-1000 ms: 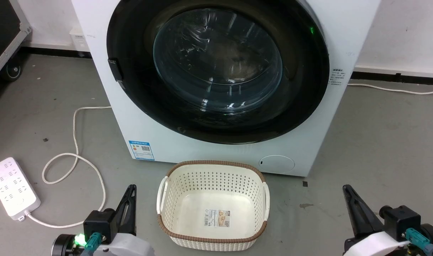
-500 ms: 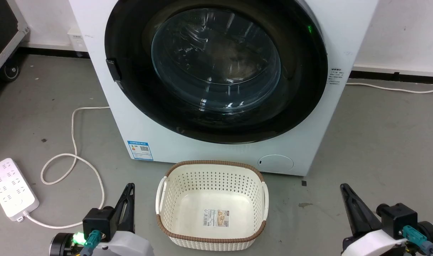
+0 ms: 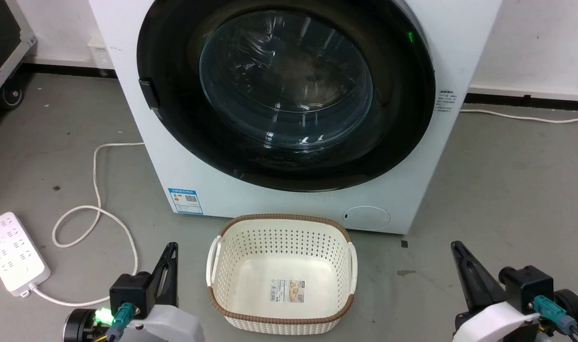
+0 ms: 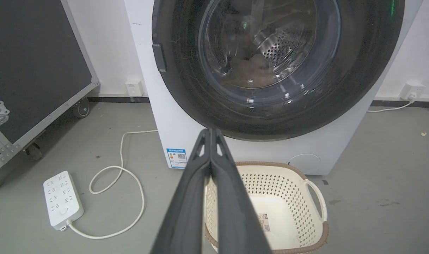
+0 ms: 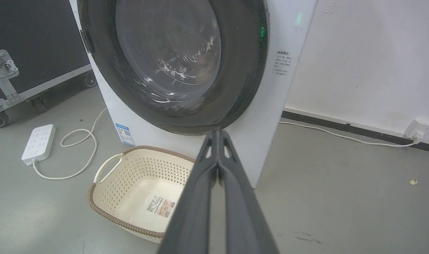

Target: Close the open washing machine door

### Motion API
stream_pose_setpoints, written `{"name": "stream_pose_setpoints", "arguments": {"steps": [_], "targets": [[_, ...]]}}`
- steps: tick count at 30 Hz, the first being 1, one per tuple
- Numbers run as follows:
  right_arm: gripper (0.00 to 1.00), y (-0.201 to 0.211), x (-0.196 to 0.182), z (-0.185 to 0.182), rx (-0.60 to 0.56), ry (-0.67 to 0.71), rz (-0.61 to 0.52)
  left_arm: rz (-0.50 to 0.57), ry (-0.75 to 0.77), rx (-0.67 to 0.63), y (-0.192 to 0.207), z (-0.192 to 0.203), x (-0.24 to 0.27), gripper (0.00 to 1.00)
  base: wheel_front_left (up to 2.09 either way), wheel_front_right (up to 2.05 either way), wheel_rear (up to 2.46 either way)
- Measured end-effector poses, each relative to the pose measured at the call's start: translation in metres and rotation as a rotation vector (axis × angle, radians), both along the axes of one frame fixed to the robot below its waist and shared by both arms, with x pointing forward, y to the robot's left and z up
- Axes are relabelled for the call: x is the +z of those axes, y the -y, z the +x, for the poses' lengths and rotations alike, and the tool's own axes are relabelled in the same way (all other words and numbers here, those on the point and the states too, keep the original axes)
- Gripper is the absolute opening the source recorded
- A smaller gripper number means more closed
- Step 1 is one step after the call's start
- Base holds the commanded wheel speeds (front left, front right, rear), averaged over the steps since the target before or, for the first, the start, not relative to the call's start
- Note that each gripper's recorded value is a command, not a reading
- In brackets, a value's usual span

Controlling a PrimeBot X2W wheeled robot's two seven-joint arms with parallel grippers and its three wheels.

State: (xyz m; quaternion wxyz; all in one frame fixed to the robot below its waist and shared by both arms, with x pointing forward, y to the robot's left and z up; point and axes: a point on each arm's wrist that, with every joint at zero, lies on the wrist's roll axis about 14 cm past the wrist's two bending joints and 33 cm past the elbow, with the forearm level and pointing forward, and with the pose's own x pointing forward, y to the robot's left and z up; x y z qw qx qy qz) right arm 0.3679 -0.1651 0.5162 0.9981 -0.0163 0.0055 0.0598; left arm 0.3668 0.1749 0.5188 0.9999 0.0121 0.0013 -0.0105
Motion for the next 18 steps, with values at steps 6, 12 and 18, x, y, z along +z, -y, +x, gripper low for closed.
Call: {"name": "stream_pose_setpoints", "arguments": {"steps": [6,12,18], "targets": [[0.0,-0.0012,0.002,0.0003,0.003,0.001,-0.002,0.007,-0.001,0.007,-0.0008,0.0008,0.0014,0.0,0.0,0.0,0.0],[0.0,-0.0019,0.0022,0.0002,0.005,-0.008,-0.011,0.009,-0.01,0.008,-0.001,0.0015,0.0014,0.0,0.0,0.0,0.0],[0.0,-0.003,0.0034,0.0003,0.008,-0.01,-0.013,0.017,-0.014,0.013,-0.0016,0.0022,0.0021,0.0,0.0,0.0,0.0]]}}
